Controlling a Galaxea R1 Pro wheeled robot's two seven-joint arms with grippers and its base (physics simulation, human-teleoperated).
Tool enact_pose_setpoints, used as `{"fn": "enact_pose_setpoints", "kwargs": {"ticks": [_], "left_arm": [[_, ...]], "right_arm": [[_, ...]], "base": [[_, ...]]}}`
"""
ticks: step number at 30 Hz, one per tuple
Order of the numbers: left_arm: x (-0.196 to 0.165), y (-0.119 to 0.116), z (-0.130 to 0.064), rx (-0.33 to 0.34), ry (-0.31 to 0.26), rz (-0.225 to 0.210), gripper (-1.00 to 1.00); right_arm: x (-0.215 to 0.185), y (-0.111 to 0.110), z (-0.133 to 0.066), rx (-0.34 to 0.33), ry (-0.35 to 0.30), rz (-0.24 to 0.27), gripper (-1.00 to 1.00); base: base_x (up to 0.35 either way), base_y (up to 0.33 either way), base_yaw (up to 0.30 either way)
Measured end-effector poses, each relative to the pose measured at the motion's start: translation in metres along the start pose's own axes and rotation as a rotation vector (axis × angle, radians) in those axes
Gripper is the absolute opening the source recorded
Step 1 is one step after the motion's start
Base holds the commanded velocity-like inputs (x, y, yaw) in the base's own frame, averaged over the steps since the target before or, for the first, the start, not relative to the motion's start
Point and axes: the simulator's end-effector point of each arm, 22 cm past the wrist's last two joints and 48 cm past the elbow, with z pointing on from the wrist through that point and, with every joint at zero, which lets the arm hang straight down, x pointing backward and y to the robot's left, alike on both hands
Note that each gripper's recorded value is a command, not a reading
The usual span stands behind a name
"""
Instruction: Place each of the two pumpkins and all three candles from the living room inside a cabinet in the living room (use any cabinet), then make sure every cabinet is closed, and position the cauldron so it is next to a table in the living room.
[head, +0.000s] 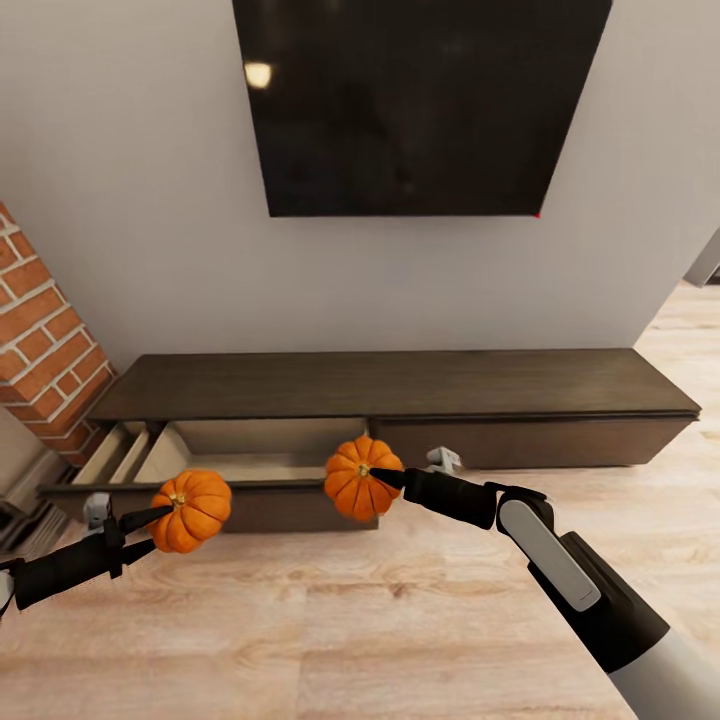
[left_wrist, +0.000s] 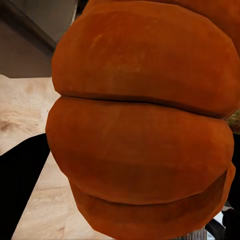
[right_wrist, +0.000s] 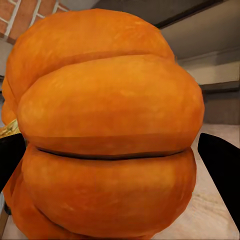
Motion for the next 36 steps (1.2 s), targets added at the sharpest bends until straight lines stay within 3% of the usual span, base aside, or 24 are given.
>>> {"fn": "enact_pose_setpoints", "kwargs": {"ticks": [22,36], "left_arm": [[0.0012,0.0000,0.0014,0.002,0.002,-0.001,-1.00],[-0.0015,-0.0087,-0.0015,0.010,-0.002,-0.008,-1.00]], "right_arm": [[0.0000,-0.0004,0.0001,0.001,0.000,0.001,-1.00],[-0.0041,0.0060,-0.0026,-0.004,0.000,0.006,-1.00]], "base": [[0.234,0.188,0.000],[0.022,0.016,0.000]]}}
